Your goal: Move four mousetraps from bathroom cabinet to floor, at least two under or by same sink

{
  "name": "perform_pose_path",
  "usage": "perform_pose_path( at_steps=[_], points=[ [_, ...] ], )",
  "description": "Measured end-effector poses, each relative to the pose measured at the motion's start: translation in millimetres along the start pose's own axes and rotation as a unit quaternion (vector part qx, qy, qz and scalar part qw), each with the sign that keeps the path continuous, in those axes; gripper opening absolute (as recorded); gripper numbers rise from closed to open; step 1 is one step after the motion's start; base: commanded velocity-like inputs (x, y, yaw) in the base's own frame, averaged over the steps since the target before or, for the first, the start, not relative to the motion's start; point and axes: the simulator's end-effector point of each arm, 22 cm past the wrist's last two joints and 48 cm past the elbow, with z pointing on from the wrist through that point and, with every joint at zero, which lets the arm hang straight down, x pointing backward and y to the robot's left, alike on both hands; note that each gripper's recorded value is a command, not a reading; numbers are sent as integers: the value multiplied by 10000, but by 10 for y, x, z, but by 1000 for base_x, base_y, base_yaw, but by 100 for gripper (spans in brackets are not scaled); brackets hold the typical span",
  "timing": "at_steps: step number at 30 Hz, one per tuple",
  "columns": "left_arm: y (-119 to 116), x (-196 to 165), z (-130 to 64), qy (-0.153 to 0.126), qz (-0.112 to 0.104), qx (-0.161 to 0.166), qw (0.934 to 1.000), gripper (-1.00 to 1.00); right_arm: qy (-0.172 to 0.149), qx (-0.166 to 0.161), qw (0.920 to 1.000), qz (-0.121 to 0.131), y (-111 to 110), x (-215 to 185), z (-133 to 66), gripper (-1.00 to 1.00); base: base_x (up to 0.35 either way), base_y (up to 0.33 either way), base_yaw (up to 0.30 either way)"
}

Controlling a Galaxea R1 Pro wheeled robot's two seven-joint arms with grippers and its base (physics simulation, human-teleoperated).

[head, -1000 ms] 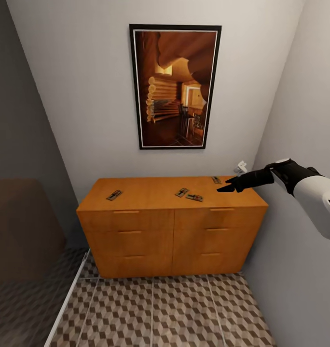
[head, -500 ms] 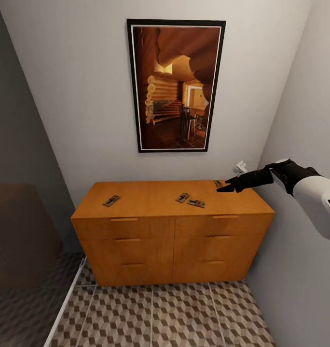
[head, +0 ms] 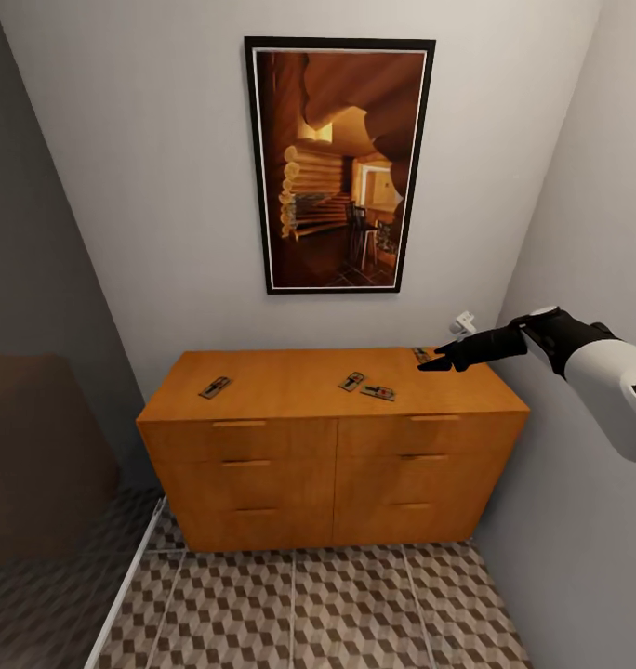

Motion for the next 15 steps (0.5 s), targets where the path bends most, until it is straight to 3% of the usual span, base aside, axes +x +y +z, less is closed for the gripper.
perform_pose_path(
  at_steps=[5, 15],
  points=[
    [-1, 0, -1, -1, 2, 1, 10000, 100, 25, 40, 10000, 17, -20, 42, 3, 100, 64, 0, 0],
    [-37, 1, -2, -1, -7, 26, 10000, 100, 39, 145, 9999, 37, -68, 70, 4, 100, 228, 0, 0]
  ],
)
